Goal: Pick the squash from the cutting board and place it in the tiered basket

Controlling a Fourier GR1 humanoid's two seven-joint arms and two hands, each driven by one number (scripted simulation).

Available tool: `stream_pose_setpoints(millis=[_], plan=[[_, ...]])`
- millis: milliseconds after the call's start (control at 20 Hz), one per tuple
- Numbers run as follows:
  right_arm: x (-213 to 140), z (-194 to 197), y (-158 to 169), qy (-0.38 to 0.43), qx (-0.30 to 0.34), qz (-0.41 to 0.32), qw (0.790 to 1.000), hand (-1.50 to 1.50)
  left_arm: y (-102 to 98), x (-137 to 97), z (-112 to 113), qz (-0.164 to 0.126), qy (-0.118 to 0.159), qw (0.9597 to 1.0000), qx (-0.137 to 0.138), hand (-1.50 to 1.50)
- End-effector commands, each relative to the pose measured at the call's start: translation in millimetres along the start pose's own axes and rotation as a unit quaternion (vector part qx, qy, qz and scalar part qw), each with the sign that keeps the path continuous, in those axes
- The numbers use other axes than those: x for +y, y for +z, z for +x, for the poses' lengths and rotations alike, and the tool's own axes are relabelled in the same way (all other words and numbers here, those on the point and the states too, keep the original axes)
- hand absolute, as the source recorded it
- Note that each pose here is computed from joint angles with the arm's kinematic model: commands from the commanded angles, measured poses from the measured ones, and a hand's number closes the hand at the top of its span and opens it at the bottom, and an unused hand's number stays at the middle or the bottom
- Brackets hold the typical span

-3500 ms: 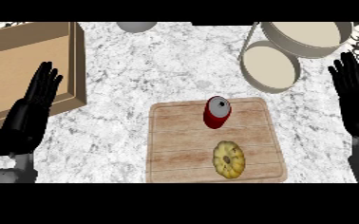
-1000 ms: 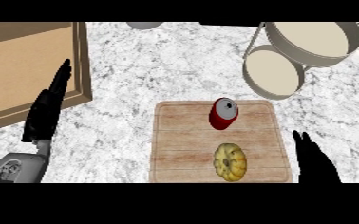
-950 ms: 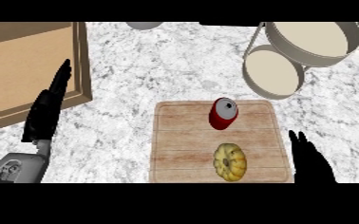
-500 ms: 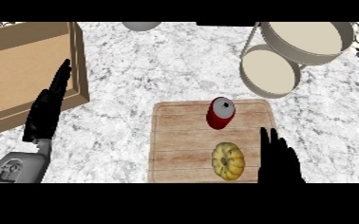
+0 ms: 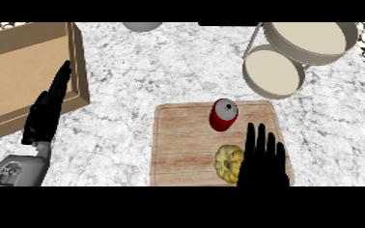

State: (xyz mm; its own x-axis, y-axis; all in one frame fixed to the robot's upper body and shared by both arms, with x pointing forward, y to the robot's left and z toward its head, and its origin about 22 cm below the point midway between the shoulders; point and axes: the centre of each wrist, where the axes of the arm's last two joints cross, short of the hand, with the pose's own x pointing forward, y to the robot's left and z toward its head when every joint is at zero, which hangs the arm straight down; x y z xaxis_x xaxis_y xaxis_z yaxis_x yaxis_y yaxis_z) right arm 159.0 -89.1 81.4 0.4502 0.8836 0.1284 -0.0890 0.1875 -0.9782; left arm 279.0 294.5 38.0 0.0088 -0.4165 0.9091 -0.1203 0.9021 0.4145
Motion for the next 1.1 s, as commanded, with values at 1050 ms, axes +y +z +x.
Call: stream_pose_setpoints(millis=[1050], plan=[[27.4, 18.1, -17.5, 0.055, 0.131, 0.057, 0.988, -1.50, 1.5, -15.9, -6.4, -0.003, 0.012, 0.9999, 0.011, 0.00]])
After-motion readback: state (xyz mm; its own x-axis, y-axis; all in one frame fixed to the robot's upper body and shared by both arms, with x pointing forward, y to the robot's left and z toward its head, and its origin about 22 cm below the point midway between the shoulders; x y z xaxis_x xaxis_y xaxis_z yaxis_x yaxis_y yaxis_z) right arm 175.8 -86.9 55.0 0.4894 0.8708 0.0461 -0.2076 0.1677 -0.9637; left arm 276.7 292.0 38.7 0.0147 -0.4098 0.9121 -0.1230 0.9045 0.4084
